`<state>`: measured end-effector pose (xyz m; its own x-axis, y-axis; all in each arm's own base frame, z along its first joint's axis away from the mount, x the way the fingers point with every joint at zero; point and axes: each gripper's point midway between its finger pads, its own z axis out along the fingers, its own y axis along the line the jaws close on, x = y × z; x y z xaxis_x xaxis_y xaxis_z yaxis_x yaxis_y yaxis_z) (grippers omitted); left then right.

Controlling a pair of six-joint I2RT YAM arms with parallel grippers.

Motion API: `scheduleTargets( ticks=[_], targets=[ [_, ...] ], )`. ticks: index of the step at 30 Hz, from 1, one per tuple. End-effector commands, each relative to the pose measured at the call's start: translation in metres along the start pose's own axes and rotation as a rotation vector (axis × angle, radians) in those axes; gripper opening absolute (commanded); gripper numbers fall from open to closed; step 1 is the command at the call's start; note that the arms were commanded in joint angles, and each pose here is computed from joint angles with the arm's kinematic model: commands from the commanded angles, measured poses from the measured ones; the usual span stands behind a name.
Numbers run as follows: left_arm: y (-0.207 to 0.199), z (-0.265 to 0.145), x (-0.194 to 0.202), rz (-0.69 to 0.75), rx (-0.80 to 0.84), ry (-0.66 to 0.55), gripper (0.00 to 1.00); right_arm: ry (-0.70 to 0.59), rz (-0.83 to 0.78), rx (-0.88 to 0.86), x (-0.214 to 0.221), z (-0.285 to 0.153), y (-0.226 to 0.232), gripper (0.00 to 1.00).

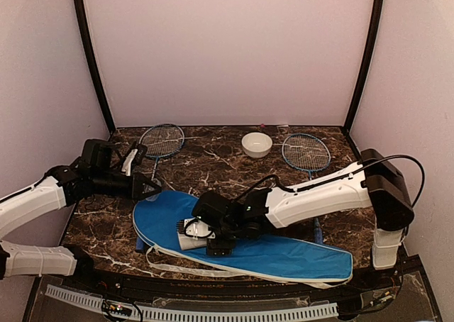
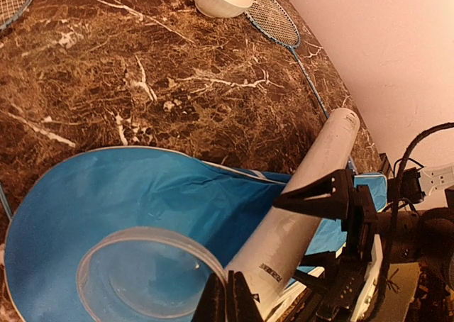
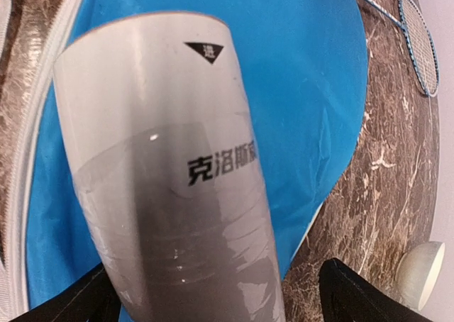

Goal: Pack up the badminton gear
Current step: Pick up the shuttle tube from the racket bag, then close the tube cap on the shuttle tube.

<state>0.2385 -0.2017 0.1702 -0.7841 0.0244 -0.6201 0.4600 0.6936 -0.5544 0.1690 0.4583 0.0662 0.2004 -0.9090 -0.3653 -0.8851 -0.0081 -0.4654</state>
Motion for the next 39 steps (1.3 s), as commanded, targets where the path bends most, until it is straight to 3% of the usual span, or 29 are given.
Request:
scheduleTargets(
  ticks=[1,10,19,28,33,39],
  targets=[
    [-0.007,-0.001,0.017,-0.096,0.057,0.037,0.0,0.002,0.039,0.039,0.011,-0.012,-0.023,0.96],
    [-0.015,-0.005,0.035,-0.16,0.145,0.027,0.0,0.019,0.03,0.03,0.02,0.004,-0.014,0.88],
    [-0.05,-0.014,0.03,-0.099,0.346,0.019,0.0,-0.179,0.161,0.101,-0.007,-0.038,-0.047,0.65],
    [-0.101,-0.048,-0.008,0.006,0.556,-0.088,0.0,-0.451,0.375,0.12,-0.029,-0.097,-0.075,0.62],
    [-0.127,-0.068,-0.034,0.045,0.635,-0.133,0.0,-0.483,0.399,0.129,-0.032,-0.099,-0.077,0.62],
    [-0.136,-0.072,-0.039,0.051,0.656,-0.103,0.0,-0.488,0.4,0.131,-0.033,-0.099,-0.078,0.62]
  ],
)
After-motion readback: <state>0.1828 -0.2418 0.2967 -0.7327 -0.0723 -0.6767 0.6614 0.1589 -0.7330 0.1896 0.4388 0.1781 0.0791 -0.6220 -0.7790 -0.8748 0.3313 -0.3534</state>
